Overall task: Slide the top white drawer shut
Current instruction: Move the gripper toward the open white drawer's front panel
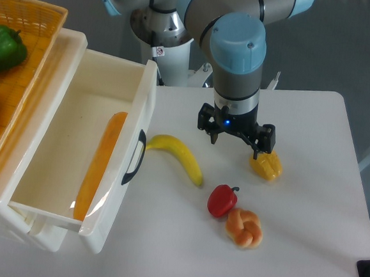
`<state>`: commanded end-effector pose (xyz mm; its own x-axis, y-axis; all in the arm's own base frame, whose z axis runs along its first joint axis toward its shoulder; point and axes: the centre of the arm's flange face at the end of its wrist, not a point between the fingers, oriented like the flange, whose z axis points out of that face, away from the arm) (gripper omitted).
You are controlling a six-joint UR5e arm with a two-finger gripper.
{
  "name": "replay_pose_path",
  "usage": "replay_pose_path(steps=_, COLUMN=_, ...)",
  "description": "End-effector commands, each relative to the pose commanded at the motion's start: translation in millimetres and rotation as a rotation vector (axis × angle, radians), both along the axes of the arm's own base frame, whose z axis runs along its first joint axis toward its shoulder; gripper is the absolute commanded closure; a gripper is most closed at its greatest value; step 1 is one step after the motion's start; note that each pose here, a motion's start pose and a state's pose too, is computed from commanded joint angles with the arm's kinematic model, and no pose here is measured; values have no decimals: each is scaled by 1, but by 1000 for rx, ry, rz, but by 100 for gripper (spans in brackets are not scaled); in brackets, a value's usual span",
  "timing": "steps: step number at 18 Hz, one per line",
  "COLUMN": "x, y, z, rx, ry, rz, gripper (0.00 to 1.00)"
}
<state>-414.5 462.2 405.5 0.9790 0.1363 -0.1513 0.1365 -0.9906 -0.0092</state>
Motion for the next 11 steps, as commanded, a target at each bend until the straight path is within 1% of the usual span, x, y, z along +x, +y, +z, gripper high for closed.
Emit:
replay_pose_path(steps=3, x=-6, y=3, z=-18, rx=-17, ry=-15, rz=10, gripper=0)
replay_pose_path(steps=5, x=-8, y=6, z=-29, rx=-22, ry=-28, rz=41, gripper=0)
replay_pose_path(steps=7, x=-1, y=16, z=-37, rx=-23, ry=-40, rz=58, gripper=0)
replay_pose_path(steps=10, x=2, y=24, z=-50, rx=-24, ry=-54, rz=124, gripper=0)
replay_pose_path(steps=11, x=4, y=27, z=-53, rx=-27, ry=-57, rz=123, gripper=0)
